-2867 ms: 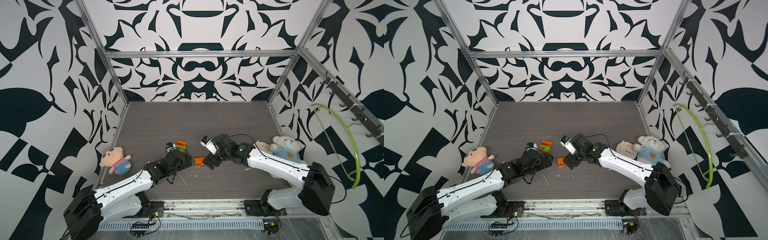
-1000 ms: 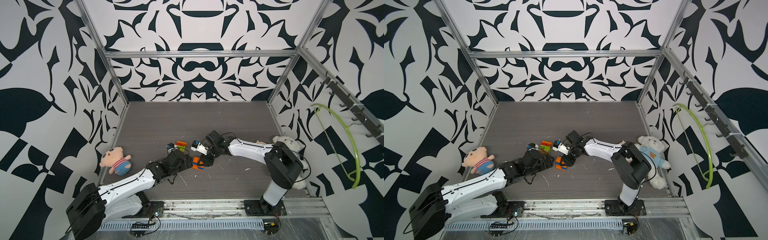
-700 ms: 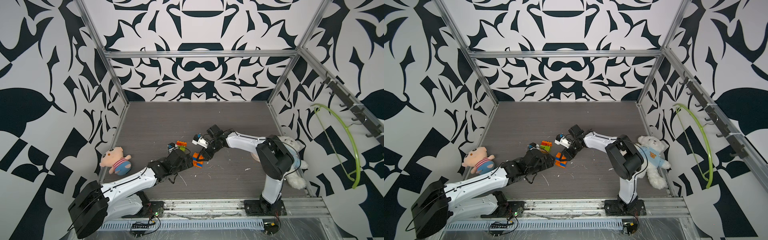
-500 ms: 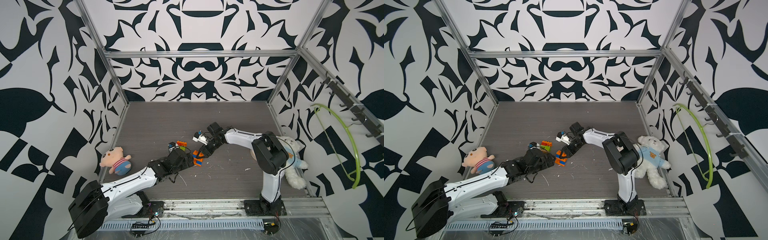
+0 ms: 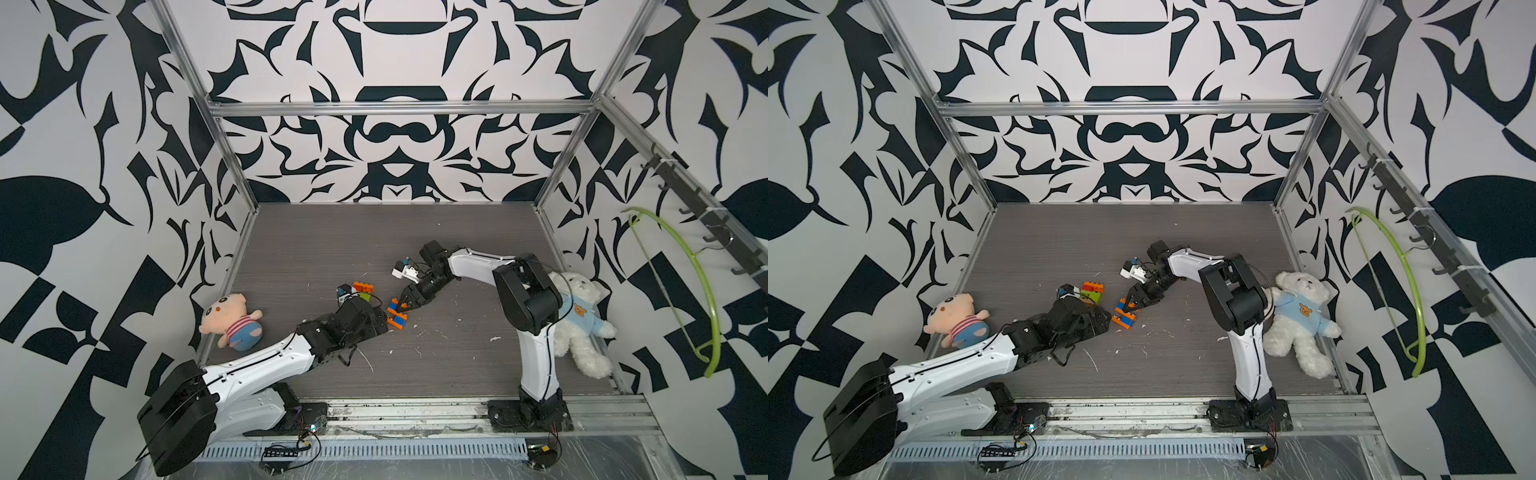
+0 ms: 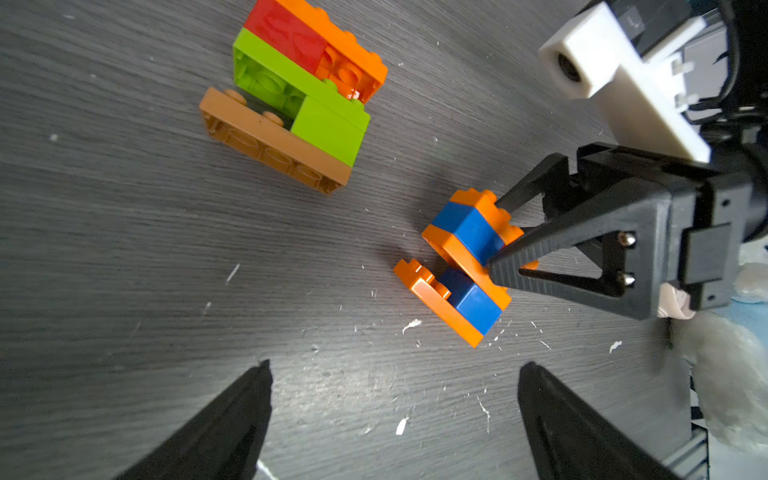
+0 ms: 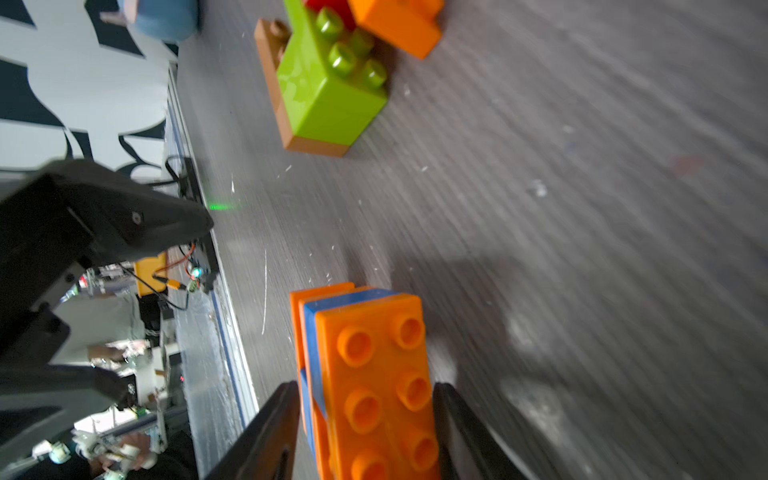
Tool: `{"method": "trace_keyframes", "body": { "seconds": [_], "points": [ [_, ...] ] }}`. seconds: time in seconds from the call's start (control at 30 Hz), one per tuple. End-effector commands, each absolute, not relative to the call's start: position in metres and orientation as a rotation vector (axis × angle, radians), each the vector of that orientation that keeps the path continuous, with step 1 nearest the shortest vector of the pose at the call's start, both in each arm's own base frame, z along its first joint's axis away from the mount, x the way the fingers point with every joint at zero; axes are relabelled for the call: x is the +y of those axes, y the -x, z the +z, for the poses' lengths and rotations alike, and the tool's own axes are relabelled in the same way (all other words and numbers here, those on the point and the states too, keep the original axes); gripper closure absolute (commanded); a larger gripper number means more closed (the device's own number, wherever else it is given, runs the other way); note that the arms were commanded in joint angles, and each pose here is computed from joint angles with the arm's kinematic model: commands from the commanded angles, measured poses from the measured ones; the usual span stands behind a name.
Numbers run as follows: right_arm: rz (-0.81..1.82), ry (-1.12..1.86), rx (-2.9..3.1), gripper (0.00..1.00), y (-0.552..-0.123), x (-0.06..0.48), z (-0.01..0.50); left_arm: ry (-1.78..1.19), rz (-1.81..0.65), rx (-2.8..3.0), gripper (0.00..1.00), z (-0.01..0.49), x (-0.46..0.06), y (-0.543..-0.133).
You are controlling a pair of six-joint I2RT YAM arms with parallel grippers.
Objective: Assemble the number 5 with lego
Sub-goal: Adjust the lego brick at the center of the board, then reset both arms
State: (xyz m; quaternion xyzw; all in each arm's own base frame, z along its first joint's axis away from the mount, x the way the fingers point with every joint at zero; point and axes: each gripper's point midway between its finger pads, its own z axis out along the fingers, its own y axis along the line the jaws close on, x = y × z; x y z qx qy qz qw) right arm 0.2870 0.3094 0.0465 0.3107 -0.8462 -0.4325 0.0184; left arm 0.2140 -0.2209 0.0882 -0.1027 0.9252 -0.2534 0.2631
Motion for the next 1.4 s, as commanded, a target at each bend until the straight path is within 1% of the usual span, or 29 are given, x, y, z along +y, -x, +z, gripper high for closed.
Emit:
{"method": "trace_keyframes", "body": {
  "seconds": [0.0, 0.07, 0.2, 0.37, 0.5, 0.6, 0.67, 0.73, 0.87, 0.9, 0.93, 1.03, 1.1, 1.17, 1.2, 1.23, 1.3, 1.37],
  "points": [
    [-1.351, -0.962, -2.679, 0.42, -0.301, 0.308, 0.068, 0.266, -0.690, 2.481, 0.01, 0.098, -0.224, -0.218],
    [-1.303, -0.956, -2.731, 0.41, -0.307, 0.303, 0.068, 0.262, -0.688, 2.478, 0.01, 0.099, -0.224, -0.219],
    [-1.102, -0.933, -2.917, 0.39, -0.328, 0.286, 0.070, 0.251, -0.668, 2.473, 0.01, 0.102, -0.223, -0.221],
    [-0.906, -0.914, -3.118, 0.39, -0.346, 0.264, 0.089, 0.233, -0.646, 2.455, 0.01, 0.109, -0.221, -0.224],
    [-0.813, -0.914, -3.361, 0.39, -0.354, 0.243, 0.128, 0.234, -0.602, 2.411, 0.01, 0.118, -0.211, -0.228],
    [-0.720, -0.932, -3.601, 0.39, -0.352, 0.217, 0.165, 0.258, -0.535, 2.358, 0.01, 0.128, -0.196, -0.232],
    [-0.611, -0.876, -3.818, 0.38, -0.350, 0.191, 0.195, 0.262, -0.479, 2.314, 0.01, 0.136, -0.183, -0.235],
    [-0.398, -0.693, -4.044, 0.36, -0.347, 0.156, 0.214, 0.264, -0.418, 2.259, 0.01, 0.145, -0.169, -0.237],
    [0.176, -0.106, -4.331, 0.27, -0.329, 0.080, 0.232, 0.264, -0.297, 2.137, 0.01, 0.165, -0.140, -0.243],
    [0.262, -0.048, -4.345, 0.22, -0.324, 0.070, 0.232, 0.266, -0.273, 2.109, 0.01, 0.170, -0.135, -0.244],
    [0.366, 0.001, -4.341, 0.19, -0.320, 0.061, 0.230, 0.258, -0.244, 2.084, 0.01, 0.174, -0.129, -0.245],
    [0.660, 0.171, -4.264, 0.16, -0.314, 0.037, 0.224, 0.240, -0.150, 2.014, 0.01, 0.184, -0.114, -0.248],
    [0.865, 0.219, -4.185, 0.13, -0.316, 0.027, 0.217, 0.203, -0.078, 1.983, 0.01, 0.187, -0.105, -0.250],
    [1.261, 0.374, -4.028, 0.10, -0.321, 0.003, 0.210, 0.184, 0.045, 1.945, 0.01, 0.188, -0.090, -0.253],
    [1.316, 0.386, -3.991, 0.09, -0.326, -0.002, 0.203, 0.189, 0.091, 1.933, 0.01, 0.187, -0.081, -0.255],
    [1.288, 0.383, -3.991, 0.08, -0.332, -0.005, 0.197, 0.193, 0.128, 1.927, 0.01, 0.186, -0.073, -0.257],
    [1.124, 0.378, -4.048, 0.08, -0.342, -0.004, 0.186, 0.213, 0.169, 1.922, 0.01, 0.183, -0.057, -0.263],
    [0.975, 0.297, -4.136, 0.08, -0.352, 0.001, 0.176, 0.236, 0.179, 1.925, 0.01, 0.179, -0.041, -0.268]
  ]
}}
